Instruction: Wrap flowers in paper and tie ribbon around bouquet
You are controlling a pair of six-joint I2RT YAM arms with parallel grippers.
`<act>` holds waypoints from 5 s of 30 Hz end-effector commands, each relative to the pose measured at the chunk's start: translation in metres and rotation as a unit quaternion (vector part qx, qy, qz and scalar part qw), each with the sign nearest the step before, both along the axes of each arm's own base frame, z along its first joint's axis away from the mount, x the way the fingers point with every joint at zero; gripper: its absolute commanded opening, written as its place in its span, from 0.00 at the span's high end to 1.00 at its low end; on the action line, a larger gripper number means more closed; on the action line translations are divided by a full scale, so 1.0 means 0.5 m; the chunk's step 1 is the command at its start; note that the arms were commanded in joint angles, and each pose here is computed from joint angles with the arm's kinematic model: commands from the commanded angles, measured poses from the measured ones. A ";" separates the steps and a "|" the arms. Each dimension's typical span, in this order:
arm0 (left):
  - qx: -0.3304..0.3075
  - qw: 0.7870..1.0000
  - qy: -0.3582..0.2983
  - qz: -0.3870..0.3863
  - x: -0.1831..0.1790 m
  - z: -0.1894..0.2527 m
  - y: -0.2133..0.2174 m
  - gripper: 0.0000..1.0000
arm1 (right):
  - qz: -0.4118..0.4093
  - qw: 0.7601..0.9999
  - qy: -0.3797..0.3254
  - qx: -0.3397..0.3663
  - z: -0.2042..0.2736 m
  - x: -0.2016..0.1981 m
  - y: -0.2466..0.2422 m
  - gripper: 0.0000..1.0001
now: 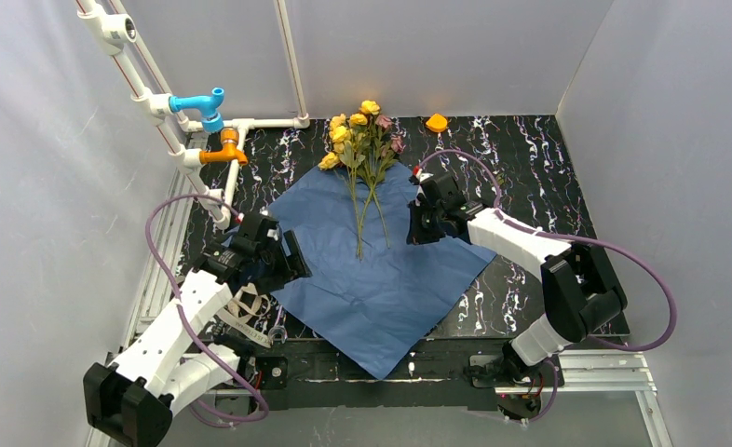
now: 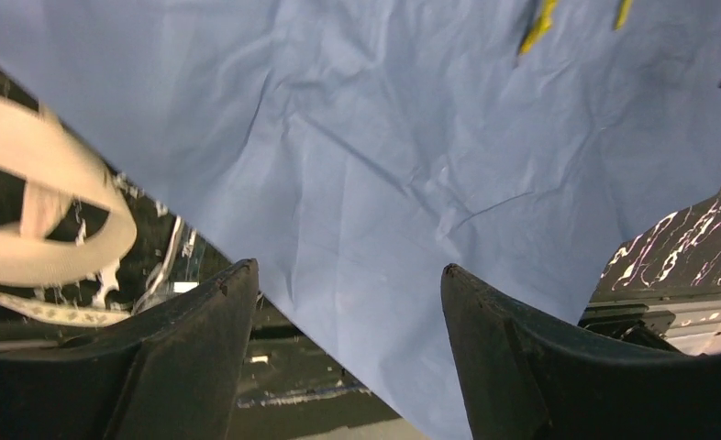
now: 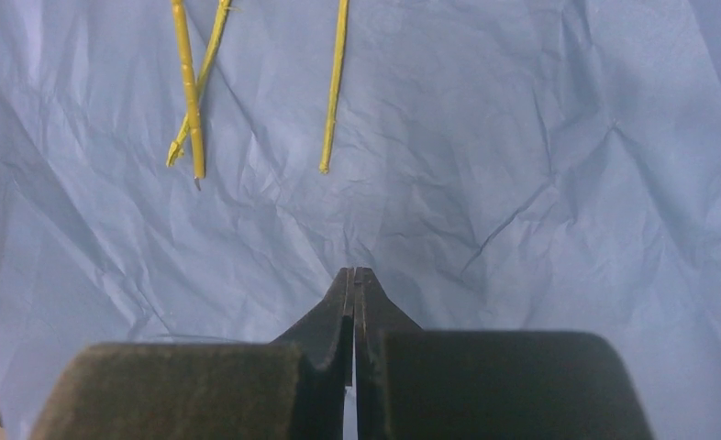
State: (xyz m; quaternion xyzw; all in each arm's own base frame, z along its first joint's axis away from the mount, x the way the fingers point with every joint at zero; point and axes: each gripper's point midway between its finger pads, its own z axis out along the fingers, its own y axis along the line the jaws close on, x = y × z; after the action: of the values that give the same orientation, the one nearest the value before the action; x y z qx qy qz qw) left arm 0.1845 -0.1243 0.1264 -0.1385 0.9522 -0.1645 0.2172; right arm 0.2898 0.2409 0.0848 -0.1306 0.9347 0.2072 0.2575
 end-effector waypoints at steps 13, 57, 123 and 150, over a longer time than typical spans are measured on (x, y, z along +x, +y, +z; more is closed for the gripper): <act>-0.033 0.997 0.001 -0.066 -0.028 -0.020 -0.019 0.32 | -0.201 0.966 0.129 0.102 0.034 -0.183 -0.073 0.04; -0.013 0.994 0.029 -0.106 0.023 -0.071 -0.044 0.65 | -0.316 0.892 0.241 0.215 -0.108 -0.384 -0.029 0.82; 0.233 0.586 -0.332 -0.702 -0.080 -0.053 -0.063 0.02 | -0.459 0.832 0.153 0.271 0.137 -0.260 -0.055 0.99; 0.310 0.553 -0.327 -0.701 -0.009 -0.114 -0.100 0.53 | -0.445 0.825 0.179 0.299 0.136 -0.268 -0.049 0.99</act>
State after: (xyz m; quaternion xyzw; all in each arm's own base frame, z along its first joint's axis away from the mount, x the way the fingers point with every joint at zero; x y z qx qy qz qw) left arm 0.1729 -0.1690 0.0674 0.7203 0.6001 0.0002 0.3479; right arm 0.1520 0.2151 0.1461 0.4118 0.8274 0.3402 0.1736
